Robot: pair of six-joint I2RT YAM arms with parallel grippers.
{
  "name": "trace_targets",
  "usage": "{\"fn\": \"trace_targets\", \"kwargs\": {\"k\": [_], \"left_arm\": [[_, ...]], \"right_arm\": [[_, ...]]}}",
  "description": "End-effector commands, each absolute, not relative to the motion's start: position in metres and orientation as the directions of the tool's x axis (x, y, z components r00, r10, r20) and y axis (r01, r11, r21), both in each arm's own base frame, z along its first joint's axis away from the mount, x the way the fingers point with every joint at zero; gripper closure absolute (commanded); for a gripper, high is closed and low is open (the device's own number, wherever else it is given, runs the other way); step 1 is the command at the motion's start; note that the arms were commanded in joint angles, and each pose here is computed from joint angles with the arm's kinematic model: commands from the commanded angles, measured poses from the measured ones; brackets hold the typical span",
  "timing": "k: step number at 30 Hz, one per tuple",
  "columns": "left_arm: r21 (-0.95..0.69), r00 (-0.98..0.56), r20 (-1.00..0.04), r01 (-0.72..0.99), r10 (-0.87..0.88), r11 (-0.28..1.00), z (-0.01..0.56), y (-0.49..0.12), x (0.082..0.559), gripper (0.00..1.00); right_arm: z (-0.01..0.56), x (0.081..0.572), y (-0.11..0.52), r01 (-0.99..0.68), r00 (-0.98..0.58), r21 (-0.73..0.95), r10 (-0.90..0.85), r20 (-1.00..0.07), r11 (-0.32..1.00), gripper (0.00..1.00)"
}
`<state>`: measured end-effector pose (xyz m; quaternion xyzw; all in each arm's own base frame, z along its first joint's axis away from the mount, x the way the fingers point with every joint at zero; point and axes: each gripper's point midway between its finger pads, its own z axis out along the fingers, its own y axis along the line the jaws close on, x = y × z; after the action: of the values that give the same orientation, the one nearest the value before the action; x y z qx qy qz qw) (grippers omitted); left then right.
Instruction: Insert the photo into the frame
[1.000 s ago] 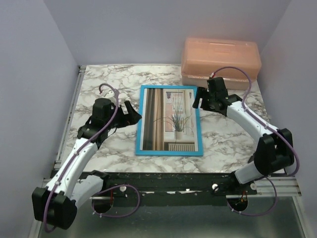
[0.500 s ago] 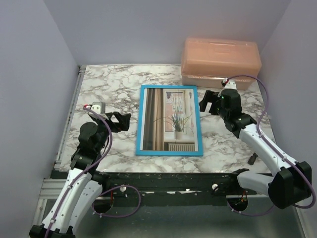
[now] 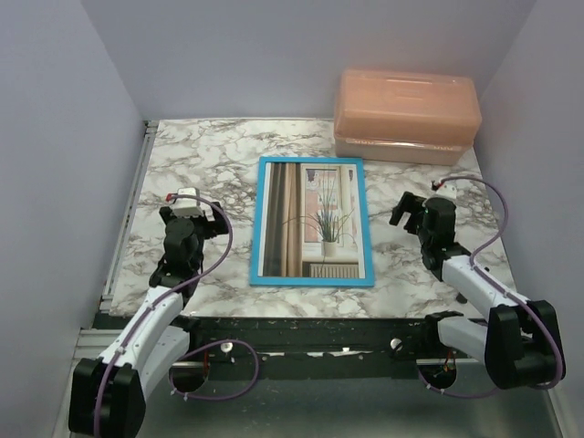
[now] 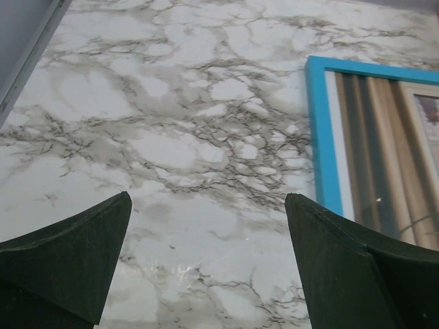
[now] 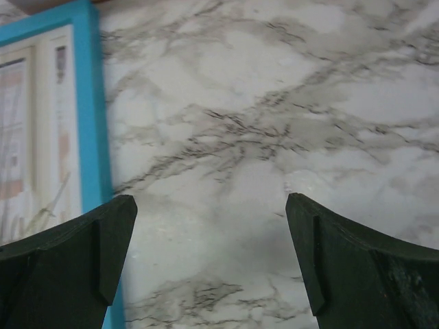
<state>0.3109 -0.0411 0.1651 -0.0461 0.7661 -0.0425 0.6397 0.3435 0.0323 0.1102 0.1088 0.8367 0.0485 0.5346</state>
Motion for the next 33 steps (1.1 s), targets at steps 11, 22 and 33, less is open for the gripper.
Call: {"fn": "trace_targets", "kwargs": {"k": [11, 22, 33], "left_arm": [[0.001, 0.059, -0.998, -0.09, 0.007, 0.996, 0.165, 0.004, 0.361, 0.01], [0.002, 0.043, -0.999, -0.103, 0.007, 0.995, 0.153, 0.007, 0.368, 0.02], [0.003, 0.05, -0.999, -0.108, 0.009, 0.994, 0.154, 0.008, 0.368, 0.01]], "right_arm": [[0.11, 0.375, -0.013, 0.232, -0.052, 0.122, 0.138, -0.989, 0.965, 0.0], [0.09, 0.382, -0.002, 0.138, -0.044, 0.128, 0.135, -0.99, 0.982, 0.0], [0.091, 0.382, -0.002, 0.137, -0.04, 0.129, 0.135, -0.99, 0.982, 0.0]]}}
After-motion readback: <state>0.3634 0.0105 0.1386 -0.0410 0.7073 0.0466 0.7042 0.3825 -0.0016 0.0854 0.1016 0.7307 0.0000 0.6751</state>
